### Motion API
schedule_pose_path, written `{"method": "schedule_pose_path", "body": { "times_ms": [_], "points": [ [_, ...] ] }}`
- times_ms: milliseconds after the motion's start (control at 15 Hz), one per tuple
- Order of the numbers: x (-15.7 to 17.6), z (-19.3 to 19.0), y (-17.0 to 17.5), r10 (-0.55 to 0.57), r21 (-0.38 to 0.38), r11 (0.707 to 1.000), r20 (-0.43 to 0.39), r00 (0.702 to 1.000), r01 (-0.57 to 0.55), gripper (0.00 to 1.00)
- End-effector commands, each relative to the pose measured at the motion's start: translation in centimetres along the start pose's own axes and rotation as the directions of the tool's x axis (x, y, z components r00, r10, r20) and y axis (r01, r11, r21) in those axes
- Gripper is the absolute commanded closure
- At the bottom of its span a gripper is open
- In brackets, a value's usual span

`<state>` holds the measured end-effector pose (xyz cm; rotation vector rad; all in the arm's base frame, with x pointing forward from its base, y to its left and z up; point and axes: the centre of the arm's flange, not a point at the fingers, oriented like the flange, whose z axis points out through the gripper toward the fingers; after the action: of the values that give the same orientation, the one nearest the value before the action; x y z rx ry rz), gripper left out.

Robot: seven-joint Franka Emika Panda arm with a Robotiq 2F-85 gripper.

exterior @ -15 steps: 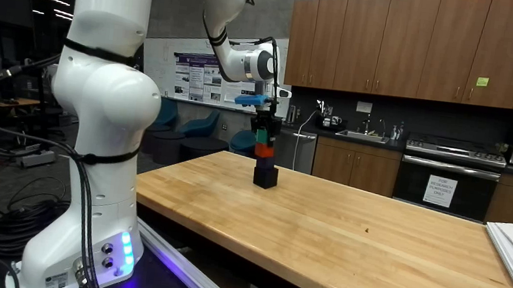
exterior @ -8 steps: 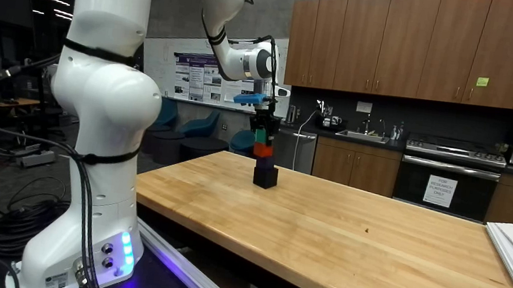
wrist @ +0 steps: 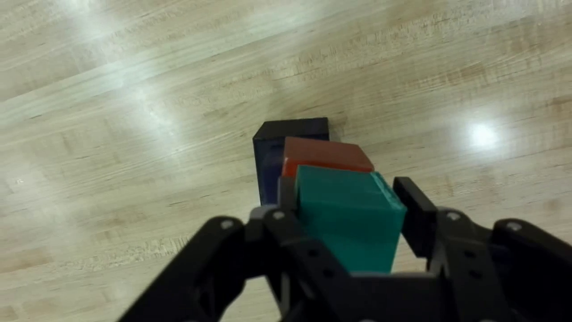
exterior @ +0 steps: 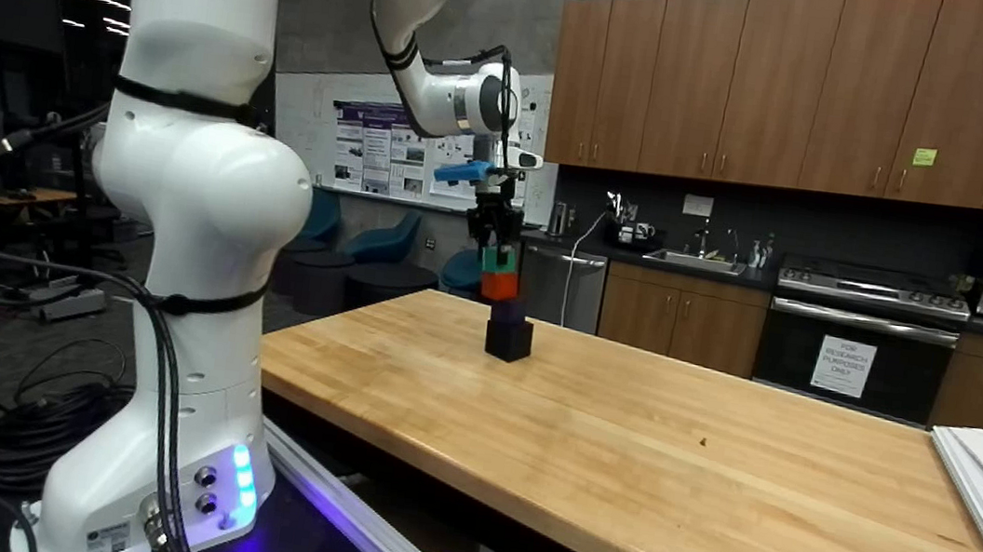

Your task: Move both the green cube and orange cube to the table

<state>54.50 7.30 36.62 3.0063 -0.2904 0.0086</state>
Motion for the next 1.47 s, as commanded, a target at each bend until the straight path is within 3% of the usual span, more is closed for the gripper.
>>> {"method": "schedule_pose_path", "body": {
  "times_ms": [0, 467, 533, 667, 800, 1400],
  "points": [
    [-1.1, -0.4, -0.2, 0.028, -0.029, 0.999, 0.009, 1.0, -0.028, 0.67],
    [-1.3, 1.7, 2.1, 0.104, -0.084, 0.991, 0.042, 0.994, -0.1, 0.67],
    [-1.3, 2.1, 2.4, 0.109, -0.088, 0.991, 0.045, 0.993, -0.105, 0.34],
    [-1.5, 2.7, 2.6, 0.11, -0.081, 0.991, 0.053, 0.993, -0.105, 0.12],
    [-1.6, 3.3, 2.3, 0.097, -0.073, 0.993, 0.06, 0.993, -0.093, 0.02],
    [-2.0, 3.4, 1.4, 0.014, -0.046, 0.999, 0.017, 1.0, -0.013, 0.0]
  ]
}}
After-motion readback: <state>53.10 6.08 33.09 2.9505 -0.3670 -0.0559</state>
